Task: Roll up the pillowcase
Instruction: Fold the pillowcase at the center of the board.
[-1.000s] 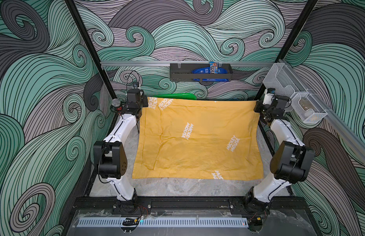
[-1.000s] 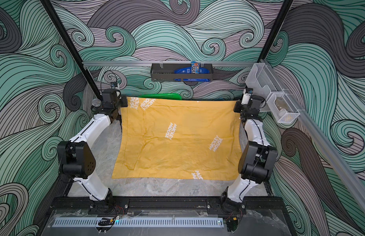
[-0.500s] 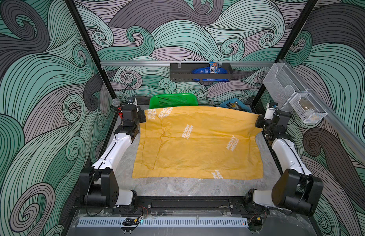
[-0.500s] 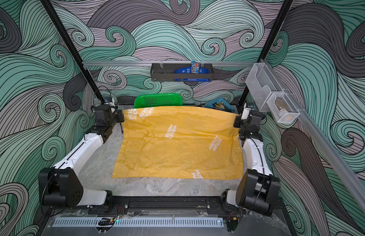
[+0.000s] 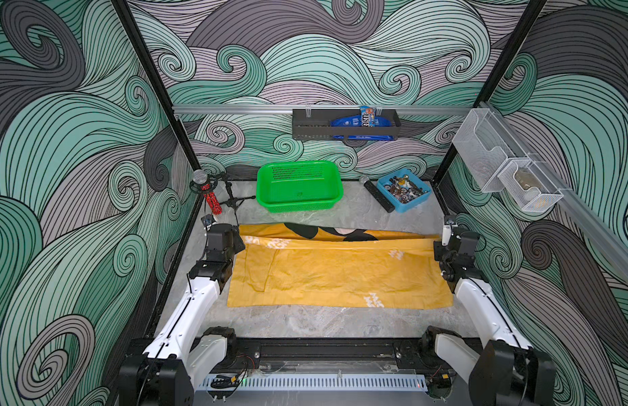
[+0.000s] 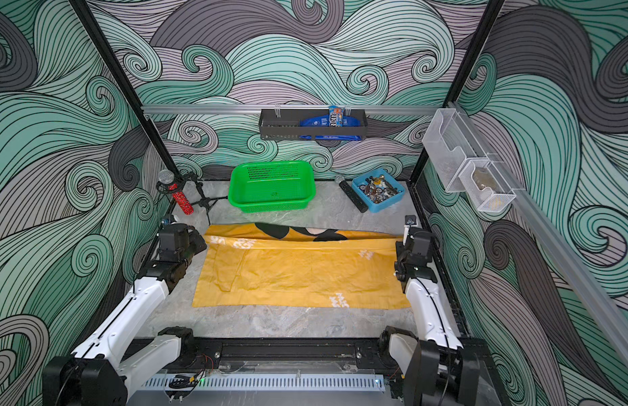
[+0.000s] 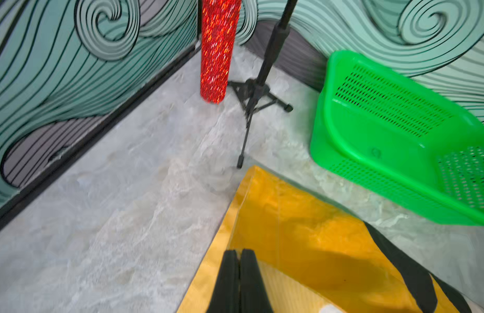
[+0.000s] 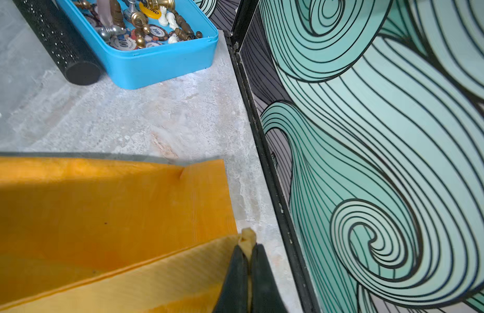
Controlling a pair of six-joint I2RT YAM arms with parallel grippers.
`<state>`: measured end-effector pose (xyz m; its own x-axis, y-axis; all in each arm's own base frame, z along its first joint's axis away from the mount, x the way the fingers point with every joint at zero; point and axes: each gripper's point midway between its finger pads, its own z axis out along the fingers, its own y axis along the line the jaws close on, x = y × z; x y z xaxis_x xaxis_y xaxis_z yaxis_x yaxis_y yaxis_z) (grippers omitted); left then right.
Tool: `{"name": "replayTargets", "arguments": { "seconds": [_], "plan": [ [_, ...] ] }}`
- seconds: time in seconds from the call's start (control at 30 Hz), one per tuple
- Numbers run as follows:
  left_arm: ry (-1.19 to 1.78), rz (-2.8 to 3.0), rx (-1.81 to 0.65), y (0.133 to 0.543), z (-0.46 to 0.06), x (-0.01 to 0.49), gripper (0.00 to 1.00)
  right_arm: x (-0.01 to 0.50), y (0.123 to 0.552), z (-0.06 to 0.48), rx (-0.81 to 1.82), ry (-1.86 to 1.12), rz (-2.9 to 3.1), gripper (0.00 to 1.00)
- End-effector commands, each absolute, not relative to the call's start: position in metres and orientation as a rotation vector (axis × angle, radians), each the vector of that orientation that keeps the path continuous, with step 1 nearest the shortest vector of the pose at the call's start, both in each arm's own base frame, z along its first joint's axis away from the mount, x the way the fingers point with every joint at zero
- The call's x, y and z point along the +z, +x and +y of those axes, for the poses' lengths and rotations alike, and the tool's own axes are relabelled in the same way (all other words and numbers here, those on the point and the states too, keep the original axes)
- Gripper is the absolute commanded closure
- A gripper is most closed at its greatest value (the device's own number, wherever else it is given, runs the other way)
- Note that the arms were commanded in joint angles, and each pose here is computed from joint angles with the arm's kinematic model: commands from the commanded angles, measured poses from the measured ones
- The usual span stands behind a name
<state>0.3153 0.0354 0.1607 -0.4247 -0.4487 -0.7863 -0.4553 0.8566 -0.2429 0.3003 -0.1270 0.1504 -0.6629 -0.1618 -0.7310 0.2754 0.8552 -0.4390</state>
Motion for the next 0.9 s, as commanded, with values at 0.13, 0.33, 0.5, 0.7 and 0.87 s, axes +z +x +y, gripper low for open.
{"name": "replayTargets", "arguments": {
  "seconds": [0.13, 0.33, 0.5, 0.7, 0.87],
  "plan": [
    [-0.834, 2.093, 0.053, 0.280, 0.046, 0.151, 1.00, 0.155, 0.265, -0.136, -0.915, -0.049, 2.260, 0.95],
    [-0.881, 2.012, 0.139, 0.255, 0.062, 0.170, 1.00, 0.160, 0.251, -0.122, -0.848, -0.105, 2.326, 0.93],
    [-0.847, 1.982, 0.105, 0.253, 0.060, 0.170, 1.00, 0.140, 0.230, -0.120, -0.935, -0.184, 2.374, 0.94],
    [-0.828, 2.049, 0.149, 0.250, 0.055, 0.164, 1.00, 0.130, 0.213, -0.116, -1.013, -0.323, 2.419, 0.93],
    [-0.814, 2.097, 0.126, 0.254, 0.046, 0.141, 1.00, 0.100, 0.200, -0.107, -1.002, -0.473, 2.477, 0.90]
  ]
}}
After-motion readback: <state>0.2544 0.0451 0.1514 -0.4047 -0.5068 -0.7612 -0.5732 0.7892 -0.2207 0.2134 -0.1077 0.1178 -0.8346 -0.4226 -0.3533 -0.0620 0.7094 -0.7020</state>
